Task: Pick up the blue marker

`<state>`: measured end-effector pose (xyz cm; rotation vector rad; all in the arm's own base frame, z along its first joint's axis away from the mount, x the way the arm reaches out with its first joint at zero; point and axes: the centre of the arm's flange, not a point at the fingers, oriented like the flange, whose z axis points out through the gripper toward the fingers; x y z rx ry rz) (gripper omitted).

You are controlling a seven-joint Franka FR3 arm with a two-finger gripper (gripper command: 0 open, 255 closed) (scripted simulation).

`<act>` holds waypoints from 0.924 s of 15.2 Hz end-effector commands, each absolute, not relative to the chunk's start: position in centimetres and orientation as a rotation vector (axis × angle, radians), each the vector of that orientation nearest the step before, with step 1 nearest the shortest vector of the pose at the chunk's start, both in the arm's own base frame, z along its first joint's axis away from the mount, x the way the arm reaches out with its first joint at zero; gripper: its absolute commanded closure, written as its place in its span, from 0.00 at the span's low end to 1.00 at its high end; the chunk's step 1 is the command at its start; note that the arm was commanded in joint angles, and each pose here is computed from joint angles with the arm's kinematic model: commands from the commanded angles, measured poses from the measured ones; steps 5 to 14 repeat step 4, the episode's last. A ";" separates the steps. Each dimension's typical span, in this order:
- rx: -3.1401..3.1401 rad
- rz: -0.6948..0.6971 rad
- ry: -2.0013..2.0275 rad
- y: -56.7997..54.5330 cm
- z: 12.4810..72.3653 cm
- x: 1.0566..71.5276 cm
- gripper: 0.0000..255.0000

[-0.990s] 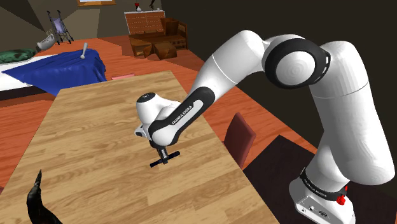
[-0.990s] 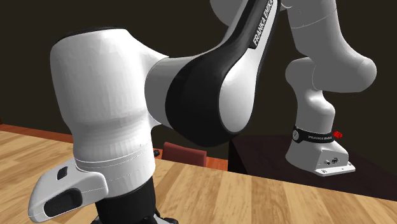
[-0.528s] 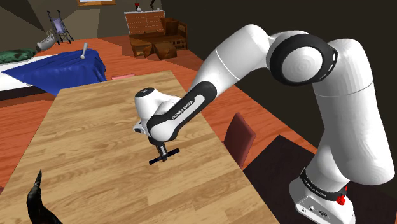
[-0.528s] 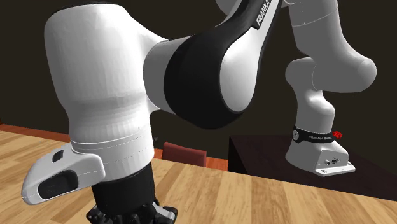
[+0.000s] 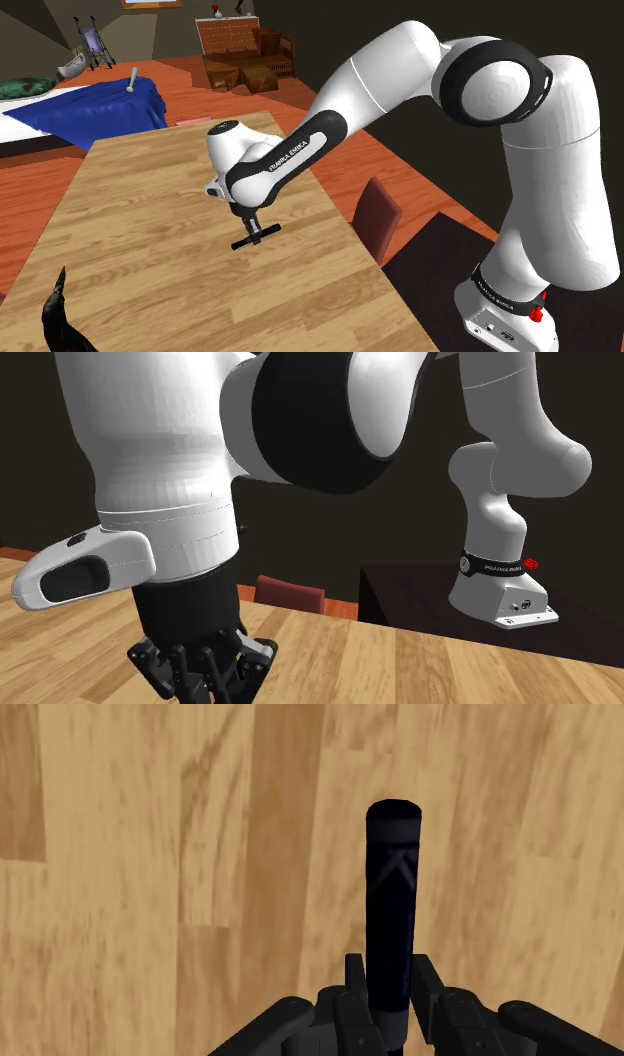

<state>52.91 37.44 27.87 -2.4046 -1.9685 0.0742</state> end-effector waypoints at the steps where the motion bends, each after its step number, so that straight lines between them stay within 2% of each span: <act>1: -2.404 0.075 -1.969 37.5 29.0 52.9 1.00; 14: -2.404 0.075 -1.969 37.5 29.6 52.9 1.00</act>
